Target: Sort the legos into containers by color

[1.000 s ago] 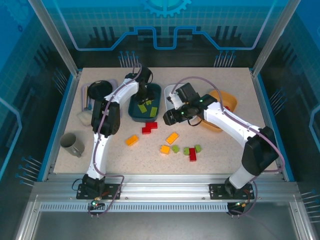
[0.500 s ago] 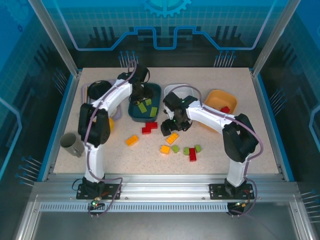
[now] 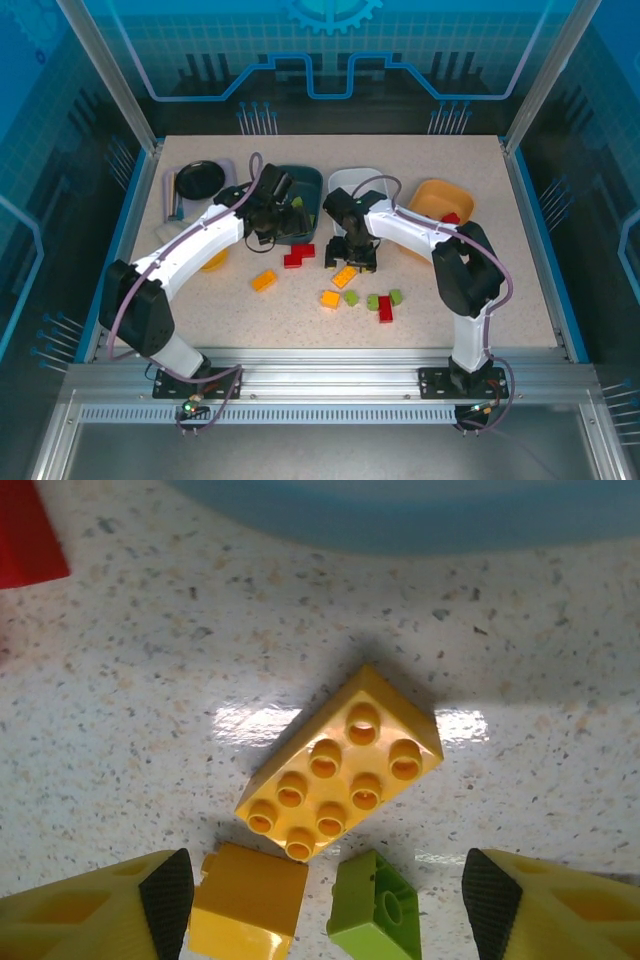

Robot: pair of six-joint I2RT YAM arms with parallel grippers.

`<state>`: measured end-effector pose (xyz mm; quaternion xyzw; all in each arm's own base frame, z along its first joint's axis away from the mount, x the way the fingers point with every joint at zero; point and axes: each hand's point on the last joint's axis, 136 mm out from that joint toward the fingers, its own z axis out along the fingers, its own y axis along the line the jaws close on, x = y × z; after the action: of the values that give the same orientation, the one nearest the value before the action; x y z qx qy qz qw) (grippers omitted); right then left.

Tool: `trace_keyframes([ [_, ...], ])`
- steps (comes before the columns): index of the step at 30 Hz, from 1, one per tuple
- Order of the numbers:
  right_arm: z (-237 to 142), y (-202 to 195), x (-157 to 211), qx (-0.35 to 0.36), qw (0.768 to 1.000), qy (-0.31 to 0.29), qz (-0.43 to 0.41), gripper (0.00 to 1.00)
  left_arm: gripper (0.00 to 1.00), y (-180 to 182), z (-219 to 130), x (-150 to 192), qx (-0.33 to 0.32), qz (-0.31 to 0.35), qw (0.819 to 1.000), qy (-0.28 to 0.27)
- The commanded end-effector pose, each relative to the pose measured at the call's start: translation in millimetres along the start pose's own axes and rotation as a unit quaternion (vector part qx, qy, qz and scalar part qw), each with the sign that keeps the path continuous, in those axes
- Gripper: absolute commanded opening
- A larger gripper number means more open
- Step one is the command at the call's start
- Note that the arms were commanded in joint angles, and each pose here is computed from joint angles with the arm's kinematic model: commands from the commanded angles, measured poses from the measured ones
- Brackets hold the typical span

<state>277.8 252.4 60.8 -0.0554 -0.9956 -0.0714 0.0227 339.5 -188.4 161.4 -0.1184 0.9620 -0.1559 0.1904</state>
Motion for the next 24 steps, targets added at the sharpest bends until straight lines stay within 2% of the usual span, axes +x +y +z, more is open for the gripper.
trace_keyframes([
  [1, 12.5, -0.4, 7.9, 0.001, 0.997, 0.009, 0.073, 0.73, 0.75, -5.6, -20.9, -2.2, 0.02, 0.005, 0.999, -0.025],
  [9, 34.6, -0.7, -2.9, 0.005, 0.993, -0.011, 0.113, 0.65, 0.75, 1.1, -33.2, 7.1, 0.025, 0.017, 0.999, -0.025],
  [16, 54.0, -2.2, -0.5, 0.016, 0.991, 0.008, 0.136, 0.58, 0.74, 4.3, -38.5, 9.9, 0.025, 0.023, 0.999, -0.027],
  [20, 53.3, -4.6, -4.9, 0.021, 0.99, -0.003, 0.139, 0.43, 0.73, 4.4, -40.4, 9.2, 0.026, 0.024, 0.999, -0.032],
  [24, 32.2, -6.6, -14.0, 0.027, 0.991, -0.037, 0.124, 0.31, 0.73, 4.0, -38.6, 9.5, 0.028, 0.021, 0.999, -0.031],
])
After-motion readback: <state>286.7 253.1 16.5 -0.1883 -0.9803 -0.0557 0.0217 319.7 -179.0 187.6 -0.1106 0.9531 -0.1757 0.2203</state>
